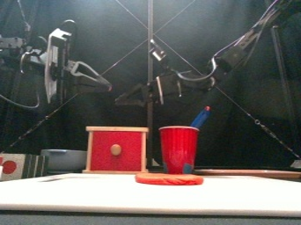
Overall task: Get the cutter from the drawer then cut the dough then place the extra dough in the bowl
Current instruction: Open the drawer
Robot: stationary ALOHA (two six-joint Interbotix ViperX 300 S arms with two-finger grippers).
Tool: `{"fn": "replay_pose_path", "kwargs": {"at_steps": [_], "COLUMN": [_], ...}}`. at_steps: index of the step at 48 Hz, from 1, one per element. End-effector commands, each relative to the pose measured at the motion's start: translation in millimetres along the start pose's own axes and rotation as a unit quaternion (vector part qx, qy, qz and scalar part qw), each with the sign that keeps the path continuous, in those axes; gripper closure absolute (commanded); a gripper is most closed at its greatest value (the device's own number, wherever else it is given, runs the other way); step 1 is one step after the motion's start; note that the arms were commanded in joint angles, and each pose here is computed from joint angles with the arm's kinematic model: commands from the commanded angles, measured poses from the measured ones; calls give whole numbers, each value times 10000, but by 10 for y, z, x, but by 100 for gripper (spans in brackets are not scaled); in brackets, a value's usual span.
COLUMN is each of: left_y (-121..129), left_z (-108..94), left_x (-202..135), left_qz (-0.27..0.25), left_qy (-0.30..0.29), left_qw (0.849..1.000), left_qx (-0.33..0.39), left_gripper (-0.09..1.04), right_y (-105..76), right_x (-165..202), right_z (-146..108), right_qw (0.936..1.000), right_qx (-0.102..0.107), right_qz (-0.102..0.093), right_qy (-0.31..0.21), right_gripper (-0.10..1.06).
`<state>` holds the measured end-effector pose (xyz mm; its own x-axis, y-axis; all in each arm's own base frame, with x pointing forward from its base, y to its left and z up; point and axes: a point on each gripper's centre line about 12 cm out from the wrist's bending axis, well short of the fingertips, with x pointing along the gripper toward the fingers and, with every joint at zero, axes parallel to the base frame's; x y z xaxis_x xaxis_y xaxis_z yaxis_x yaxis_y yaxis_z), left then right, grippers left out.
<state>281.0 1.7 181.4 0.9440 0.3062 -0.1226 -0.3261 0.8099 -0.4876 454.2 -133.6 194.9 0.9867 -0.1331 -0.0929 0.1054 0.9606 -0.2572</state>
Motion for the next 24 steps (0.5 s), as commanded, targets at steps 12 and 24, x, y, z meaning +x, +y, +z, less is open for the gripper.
{"fn": "replay_pose_path", "kwargs": {"at_steps": [12, 24], "left_y": [46, 51], "left_z": [-162, -172], "left_x": [191, 237], "left_qz": [408, 534], "left_qy": [110, 84], "left_qw": [9975, 9962], "left_qx": [-566, -686], "left_gripper": [75, 47], "right_y": [-318, -261], "right_x": [362, 390], "right_z": [-119, -362], "right_qw": [9984, 9950], "right_qx": [-79, -196], "right_qz": [-274, -127], "right_qy": [484, 974], "right_gripper": [101, 101]}}
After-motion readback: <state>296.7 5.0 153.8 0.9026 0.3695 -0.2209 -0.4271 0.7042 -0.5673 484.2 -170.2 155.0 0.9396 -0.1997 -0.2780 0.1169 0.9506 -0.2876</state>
